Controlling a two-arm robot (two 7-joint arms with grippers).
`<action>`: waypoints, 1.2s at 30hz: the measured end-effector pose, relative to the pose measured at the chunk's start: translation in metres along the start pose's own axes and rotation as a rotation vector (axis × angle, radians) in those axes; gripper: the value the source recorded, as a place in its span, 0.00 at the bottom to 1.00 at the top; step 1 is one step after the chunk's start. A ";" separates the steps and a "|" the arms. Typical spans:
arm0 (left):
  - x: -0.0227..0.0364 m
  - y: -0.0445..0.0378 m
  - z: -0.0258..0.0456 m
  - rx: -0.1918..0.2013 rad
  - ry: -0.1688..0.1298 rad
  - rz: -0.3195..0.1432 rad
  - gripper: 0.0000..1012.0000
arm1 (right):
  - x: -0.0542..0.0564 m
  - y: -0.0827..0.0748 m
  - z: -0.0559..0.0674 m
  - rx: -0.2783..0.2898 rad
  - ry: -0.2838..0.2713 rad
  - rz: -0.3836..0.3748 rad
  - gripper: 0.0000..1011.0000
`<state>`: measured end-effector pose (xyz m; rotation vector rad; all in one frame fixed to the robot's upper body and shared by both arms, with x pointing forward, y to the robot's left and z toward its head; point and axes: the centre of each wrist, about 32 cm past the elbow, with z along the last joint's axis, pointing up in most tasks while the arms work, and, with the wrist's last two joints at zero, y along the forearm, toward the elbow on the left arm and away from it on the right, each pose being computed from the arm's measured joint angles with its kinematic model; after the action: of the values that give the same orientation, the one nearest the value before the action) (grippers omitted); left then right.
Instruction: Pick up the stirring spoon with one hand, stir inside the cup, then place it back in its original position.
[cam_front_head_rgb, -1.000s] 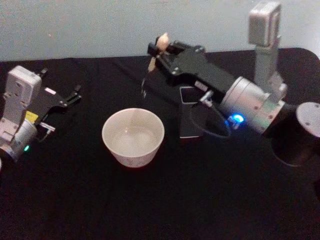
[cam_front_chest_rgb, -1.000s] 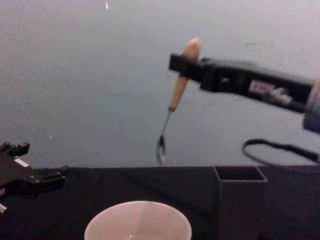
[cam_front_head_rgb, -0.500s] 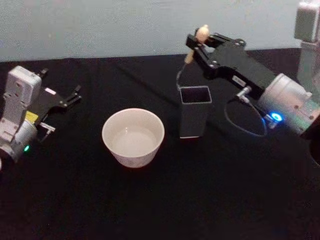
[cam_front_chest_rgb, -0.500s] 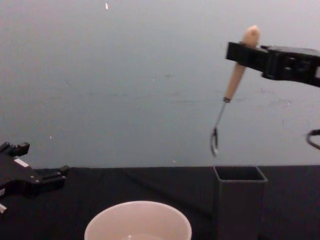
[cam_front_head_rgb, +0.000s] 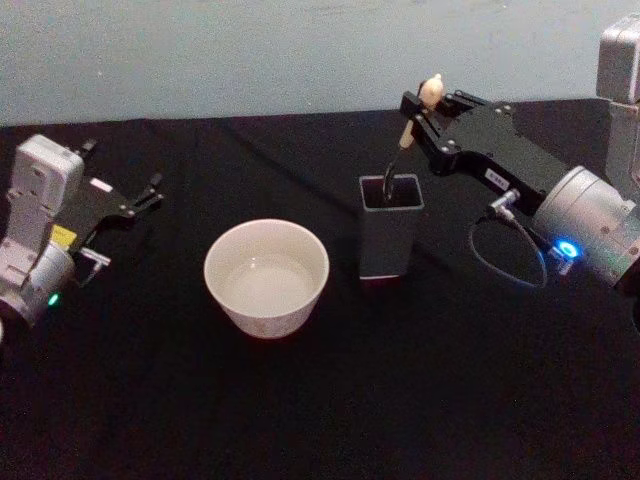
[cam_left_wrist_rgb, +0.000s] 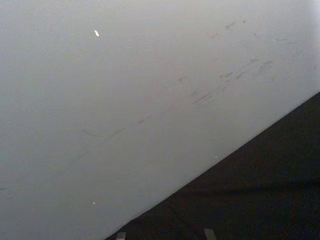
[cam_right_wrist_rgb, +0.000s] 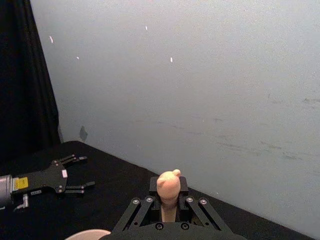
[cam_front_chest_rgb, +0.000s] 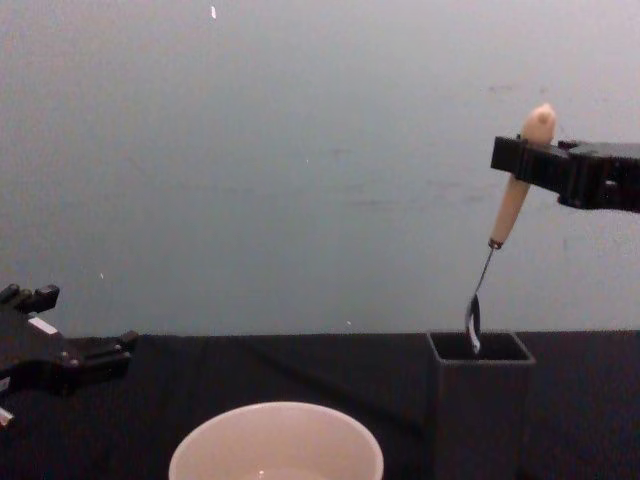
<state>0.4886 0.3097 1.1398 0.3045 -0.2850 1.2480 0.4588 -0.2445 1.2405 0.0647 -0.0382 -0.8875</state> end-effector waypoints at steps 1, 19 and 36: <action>0.0000 0.0000 0.0000 0.000 0.000 0.000 0.99 | 0.000 0.000 0.000 -0.002 0.001 -0.001 0.19; 0.0000 0.0000 0.0000 0.000 0.000 0.000 0.99 | 0.000 0.008 -0.024 -0.090 0.009 -0.024 0.19; 0.0000 0.0000 0.0000 0.000 0.000 0.000 0.99 | -0.003 0.020 -0.048 -0.187 -0.006 -0.040 0.19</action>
<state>0.4886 0.3097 1.1398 0.3045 -0.2850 1.2480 0.4751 -0.2279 1.1945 -0.1121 0.0405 -0.9282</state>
